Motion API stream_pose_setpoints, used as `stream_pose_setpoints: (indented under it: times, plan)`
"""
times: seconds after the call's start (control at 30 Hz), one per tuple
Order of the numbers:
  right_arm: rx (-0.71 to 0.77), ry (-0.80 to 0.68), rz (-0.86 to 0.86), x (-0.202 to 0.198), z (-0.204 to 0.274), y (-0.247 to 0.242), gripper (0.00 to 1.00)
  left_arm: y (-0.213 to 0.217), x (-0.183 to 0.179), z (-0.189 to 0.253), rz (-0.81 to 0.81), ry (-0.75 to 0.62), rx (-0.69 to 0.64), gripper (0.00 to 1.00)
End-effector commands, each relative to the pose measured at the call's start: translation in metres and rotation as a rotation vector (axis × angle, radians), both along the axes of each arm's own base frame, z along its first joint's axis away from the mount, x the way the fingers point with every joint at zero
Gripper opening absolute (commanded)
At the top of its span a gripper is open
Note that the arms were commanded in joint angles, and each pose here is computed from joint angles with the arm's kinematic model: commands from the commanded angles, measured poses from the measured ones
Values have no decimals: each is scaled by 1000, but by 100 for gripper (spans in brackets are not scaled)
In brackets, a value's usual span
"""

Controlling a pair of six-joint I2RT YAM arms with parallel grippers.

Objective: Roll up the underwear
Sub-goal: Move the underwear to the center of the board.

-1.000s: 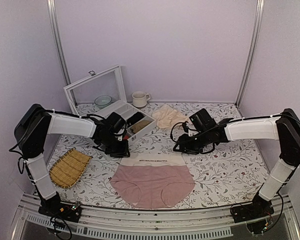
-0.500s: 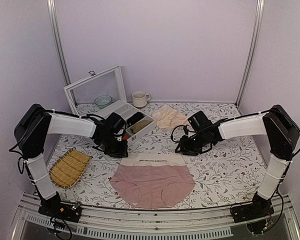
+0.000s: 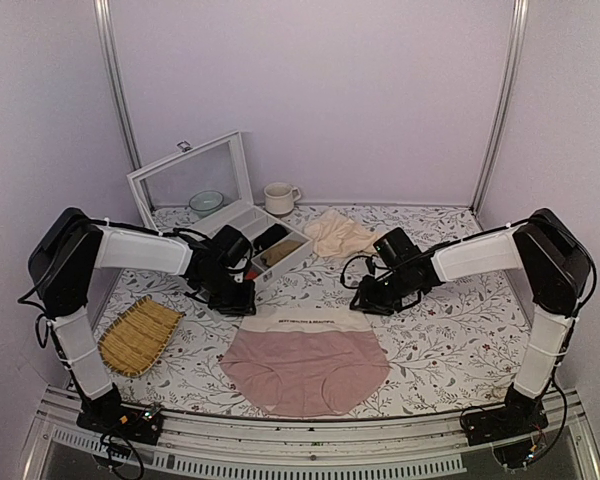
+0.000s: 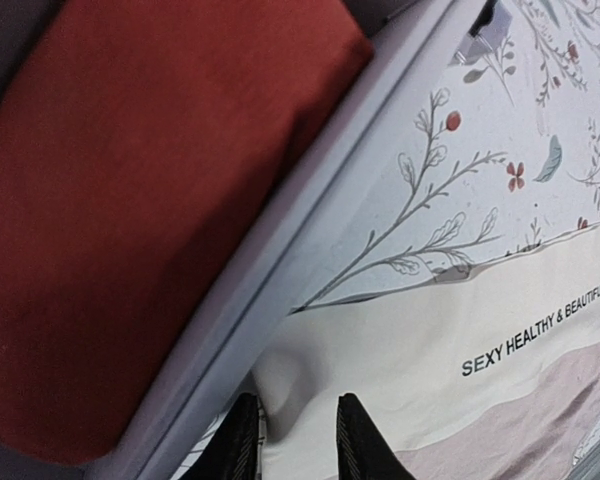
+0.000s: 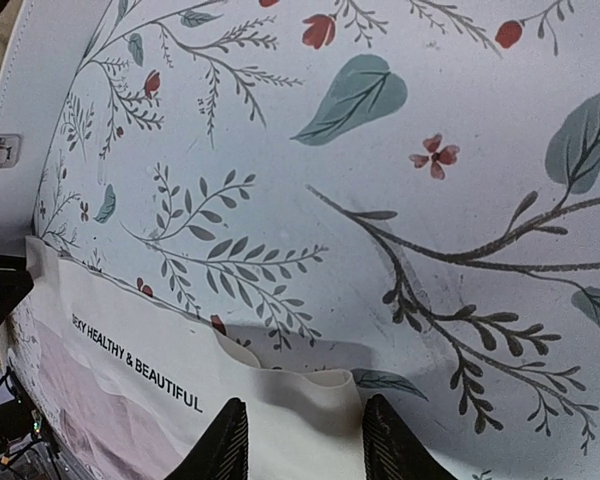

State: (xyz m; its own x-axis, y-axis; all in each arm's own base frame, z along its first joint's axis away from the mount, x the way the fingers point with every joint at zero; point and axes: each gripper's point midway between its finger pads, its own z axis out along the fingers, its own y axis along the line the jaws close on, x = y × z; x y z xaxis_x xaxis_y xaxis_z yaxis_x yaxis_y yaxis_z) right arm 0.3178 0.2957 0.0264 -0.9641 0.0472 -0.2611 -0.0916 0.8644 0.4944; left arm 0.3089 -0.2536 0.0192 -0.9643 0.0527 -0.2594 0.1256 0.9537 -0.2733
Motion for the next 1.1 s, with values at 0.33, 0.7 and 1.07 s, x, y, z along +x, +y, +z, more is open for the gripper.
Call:
stream_pose_setpoints:
  times: [0.33,0.7,1.07]
  plan:
    - [-63,57,-34,-1,-38,-14,5,-4,2,10,-9,-11,-14,17]
    - [-136,-31,-87,19,-10,-45,0,-32,13,24,-41,-23,-67,0]
    - [-265,-108,-100,59,7,-94,0,-85,23,23,-108,-16,-100,0]
